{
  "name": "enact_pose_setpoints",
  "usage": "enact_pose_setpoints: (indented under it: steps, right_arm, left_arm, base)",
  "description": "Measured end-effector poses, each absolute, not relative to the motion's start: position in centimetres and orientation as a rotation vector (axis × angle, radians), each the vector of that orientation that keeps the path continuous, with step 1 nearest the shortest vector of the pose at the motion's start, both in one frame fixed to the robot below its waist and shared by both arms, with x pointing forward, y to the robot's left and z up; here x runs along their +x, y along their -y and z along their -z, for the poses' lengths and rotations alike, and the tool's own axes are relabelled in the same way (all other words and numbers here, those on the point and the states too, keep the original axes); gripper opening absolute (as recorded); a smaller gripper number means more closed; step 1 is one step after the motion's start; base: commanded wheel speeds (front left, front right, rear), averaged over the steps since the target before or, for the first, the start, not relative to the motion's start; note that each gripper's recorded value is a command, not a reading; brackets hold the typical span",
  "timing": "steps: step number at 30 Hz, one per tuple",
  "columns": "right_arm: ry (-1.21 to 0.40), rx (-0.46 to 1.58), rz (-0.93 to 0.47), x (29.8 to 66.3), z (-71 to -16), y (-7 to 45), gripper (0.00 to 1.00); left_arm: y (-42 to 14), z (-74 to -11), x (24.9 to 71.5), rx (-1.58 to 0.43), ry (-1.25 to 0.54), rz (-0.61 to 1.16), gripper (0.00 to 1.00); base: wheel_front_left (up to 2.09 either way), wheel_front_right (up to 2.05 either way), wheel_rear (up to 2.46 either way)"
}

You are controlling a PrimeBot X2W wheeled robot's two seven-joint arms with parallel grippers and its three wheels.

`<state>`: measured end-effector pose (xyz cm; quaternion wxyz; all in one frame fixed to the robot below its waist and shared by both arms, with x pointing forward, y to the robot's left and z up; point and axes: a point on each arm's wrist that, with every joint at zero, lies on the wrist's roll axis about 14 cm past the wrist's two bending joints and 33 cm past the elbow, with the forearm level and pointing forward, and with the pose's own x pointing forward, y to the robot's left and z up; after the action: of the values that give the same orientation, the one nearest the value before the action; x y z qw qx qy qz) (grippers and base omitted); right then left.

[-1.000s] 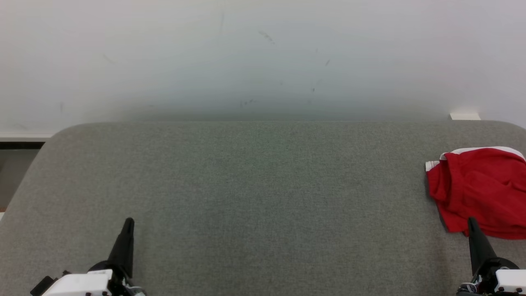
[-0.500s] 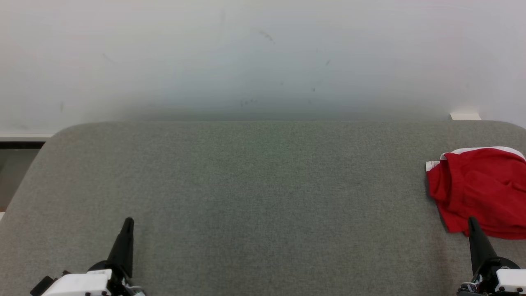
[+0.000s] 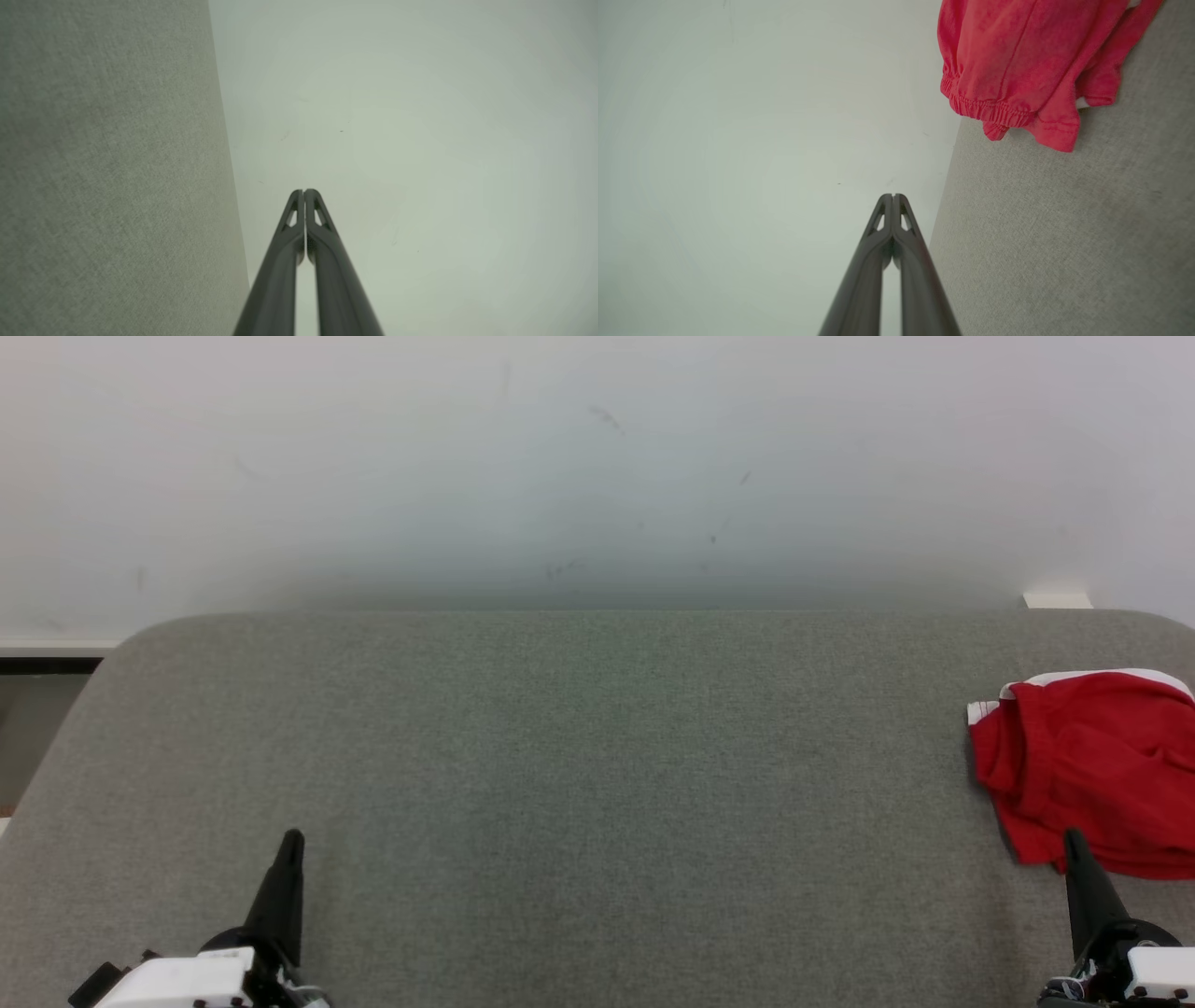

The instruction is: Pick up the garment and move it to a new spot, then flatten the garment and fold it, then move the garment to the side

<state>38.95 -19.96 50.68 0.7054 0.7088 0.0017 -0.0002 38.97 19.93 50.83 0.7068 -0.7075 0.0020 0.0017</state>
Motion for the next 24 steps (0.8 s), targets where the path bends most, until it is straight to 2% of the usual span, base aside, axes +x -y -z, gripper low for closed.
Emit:
enact_pose_setpoints:
  steps: [24]
  right_arm:
    - [-0.003,1.576,0.001,38.95,-50.69,19.99,0.00]
  left_arm:
    - [-19.93,-50.83,38.97,-1.572,-0.005,-0.004,0.00]
  base:
    - [0.00,0.00,0.00]
